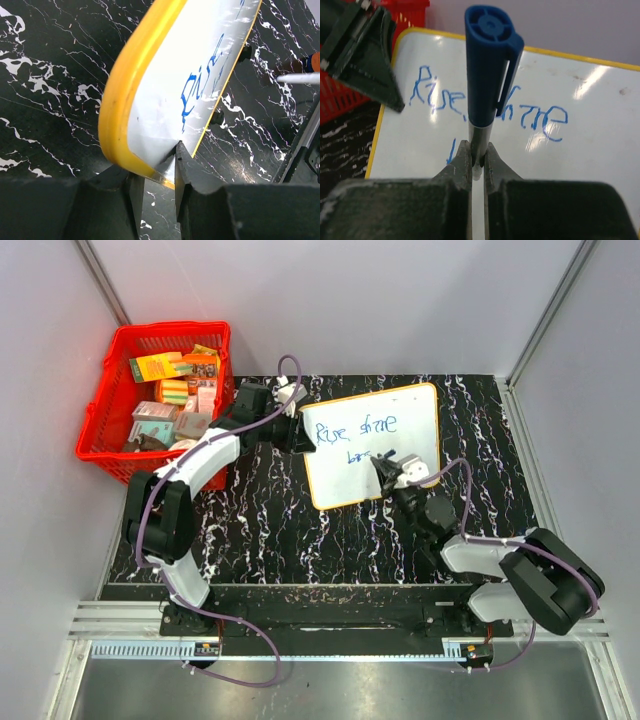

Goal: Write a sentence on the whiteboard

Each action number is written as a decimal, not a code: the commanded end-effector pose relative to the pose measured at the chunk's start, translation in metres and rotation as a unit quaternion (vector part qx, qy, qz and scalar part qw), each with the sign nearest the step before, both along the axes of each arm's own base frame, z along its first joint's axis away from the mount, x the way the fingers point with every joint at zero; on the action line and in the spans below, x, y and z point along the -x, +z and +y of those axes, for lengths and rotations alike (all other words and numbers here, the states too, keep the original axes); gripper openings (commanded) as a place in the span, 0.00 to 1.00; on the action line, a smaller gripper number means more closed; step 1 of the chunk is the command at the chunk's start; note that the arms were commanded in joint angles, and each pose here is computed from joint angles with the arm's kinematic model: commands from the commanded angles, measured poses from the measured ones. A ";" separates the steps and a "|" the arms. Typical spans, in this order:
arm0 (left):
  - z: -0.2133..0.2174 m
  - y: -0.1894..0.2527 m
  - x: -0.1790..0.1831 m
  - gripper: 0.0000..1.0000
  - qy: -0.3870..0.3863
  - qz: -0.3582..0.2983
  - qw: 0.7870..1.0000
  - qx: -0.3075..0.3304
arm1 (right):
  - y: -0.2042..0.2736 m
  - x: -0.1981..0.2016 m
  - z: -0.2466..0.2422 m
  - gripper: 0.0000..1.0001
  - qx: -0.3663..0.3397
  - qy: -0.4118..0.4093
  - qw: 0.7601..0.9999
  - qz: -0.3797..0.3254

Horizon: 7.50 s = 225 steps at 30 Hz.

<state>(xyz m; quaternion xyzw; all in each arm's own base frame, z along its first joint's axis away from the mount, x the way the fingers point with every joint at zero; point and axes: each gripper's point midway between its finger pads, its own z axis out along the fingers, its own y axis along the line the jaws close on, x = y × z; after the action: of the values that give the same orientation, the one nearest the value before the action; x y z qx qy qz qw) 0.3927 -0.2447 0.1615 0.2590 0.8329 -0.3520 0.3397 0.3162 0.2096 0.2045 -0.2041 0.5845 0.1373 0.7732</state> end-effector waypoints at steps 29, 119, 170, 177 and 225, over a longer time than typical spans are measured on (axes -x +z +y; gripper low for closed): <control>0.056 -0.066 -0.064 0.00 0.072 -0.054 0.985 -0.147 | 0.021 -0.055 -0.018 0.00 -0.133 -0.004 0.991 -0.001; 0.033 -0.093 -0.044 0.85 0.173 0.084 0.977 -0.087 | -0.040 -0.210 -0.229 0.00 -0.352 -0.411 0.841 -0.021; -0.075 0.058 -0.016 0.00 -0.141 0.012 0.928 0.345 | -0.078 -0.195 -0.251 0.00 -0.389 -0.424 0.818 0.009; -0.071 0.050 -0.026 0.00 -0.115 -0.014 0.953 0.281 | -0.060 -0.196 -0.243 0.00 -0.372 -0.402 0.836 0.004; -0.013 -0.040 -0.006 0.00 -0.019 -0.038 0.993 0.112 | 0.066 -0.063 -0.033 0.00 -0.180 0.026 0.982 -0.044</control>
<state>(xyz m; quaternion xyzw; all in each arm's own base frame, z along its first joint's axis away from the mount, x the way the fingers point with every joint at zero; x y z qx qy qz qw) 0.3812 -0.2730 0.1384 0.2183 0.7643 -0.4999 0.3439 0.3809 0.1761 0.1856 -0.0898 0.6343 0.2383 0.7299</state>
